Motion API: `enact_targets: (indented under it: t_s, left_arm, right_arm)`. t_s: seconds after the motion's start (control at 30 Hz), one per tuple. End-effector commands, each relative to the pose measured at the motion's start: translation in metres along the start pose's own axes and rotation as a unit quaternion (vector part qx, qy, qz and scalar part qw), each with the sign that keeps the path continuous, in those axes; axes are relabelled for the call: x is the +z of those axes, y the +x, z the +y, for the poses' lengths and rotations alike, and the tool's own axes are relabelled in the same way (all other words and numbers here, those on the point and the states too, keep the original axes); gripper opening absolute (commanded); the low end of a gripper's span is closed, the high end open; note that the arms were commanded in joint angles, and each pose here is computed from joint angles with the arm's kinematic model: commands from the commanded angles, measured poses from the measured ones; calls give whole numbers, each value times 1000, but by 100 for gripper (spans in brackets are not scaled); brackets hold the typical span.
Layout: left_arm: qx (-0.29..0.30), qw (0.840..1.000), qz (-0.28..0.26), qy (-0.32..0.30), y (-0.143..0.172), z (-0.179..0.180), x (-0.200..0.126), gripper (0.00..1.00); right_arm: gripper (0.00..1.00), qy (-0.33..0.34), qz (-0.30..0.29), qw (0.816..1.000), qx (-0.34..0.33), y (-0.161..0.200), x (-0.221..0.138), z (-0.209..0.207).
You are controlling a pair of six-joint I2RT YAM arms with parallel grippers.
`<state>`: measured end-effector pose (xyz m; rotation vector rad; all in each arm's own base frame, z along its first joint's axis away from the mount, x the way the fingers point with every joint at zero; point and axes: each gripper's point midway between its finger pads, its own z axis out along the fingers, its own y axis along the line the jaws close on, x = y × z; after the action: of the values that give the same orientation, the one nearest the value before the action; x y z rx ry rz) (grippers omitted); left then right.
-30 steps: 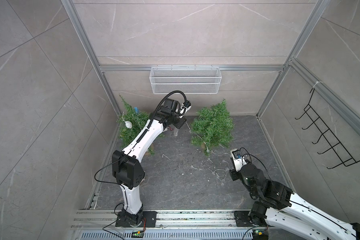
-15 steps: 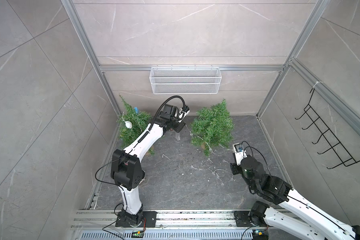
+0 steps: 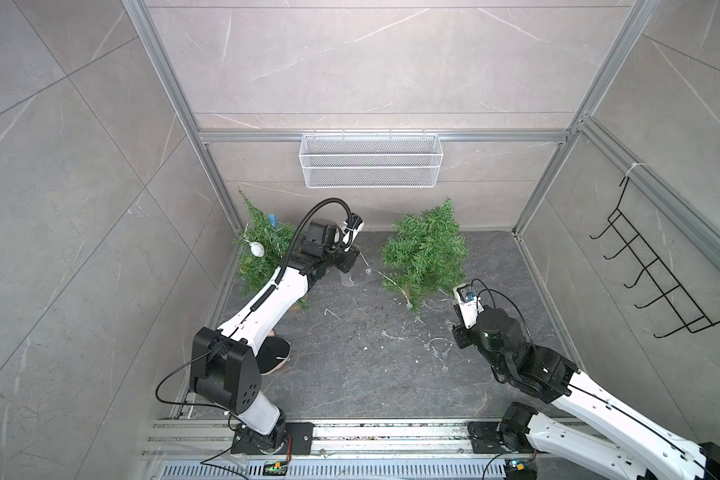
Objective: Wrap string light around the christmas tree
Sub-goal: Wrap the light string around the Christmas tree.
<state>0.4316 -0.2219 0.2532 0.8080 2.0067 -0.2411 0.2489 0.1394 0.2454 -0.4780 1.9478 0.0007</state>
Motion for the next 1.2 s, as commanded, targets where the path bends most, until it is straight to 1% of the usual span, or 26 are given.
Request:
enact_targets:
  t_s: [0.0,0.17,0.27,0.47,0.63,0.73,0.83,0.93,1.03,1.17]
  left_arm:
    - [-12,999,-28,12,-17,2,10,0]
    - [-12,999,-30,18,-26,3,24,0]
    - [-11,999,-38,21,-34,4,28,0]
    - [1,998,-44,51,-46,-10,53,0]
    - [2,996,-48,81,-56,-24,67,0]
    - [3,994,-50,100,-56,-32,74,0]
    - [10,992,-62,110,-56,-38,77,0]
    - [11,991,-74,107,-57,-36,84,0]
    - [8,992,-55,113,-48,-37,96,0]
    - [5,992,-55,117,-45,-39,95,0]
  right_arm:
    - [0,20,3,1000,1,0,-3,-10]
    - [0,44,24,998,27,8,-4,-25]
    - [0,72,40,996,38,14,-5,-38]
    - [0,122,61,988,73,18,4,-67]
    - [0,154,51,980,112,2,16,-90]
    - [0,154,44,979,126,-10,23,-95]
    - [0,141,29,980,139,-25,32,-94]
    - [0,143,23,979,143,-32,44,-95]
    - [0,138,10,980,141,-50,54,-97]
    - [0,135,-12,981,137,-70,54,-99]
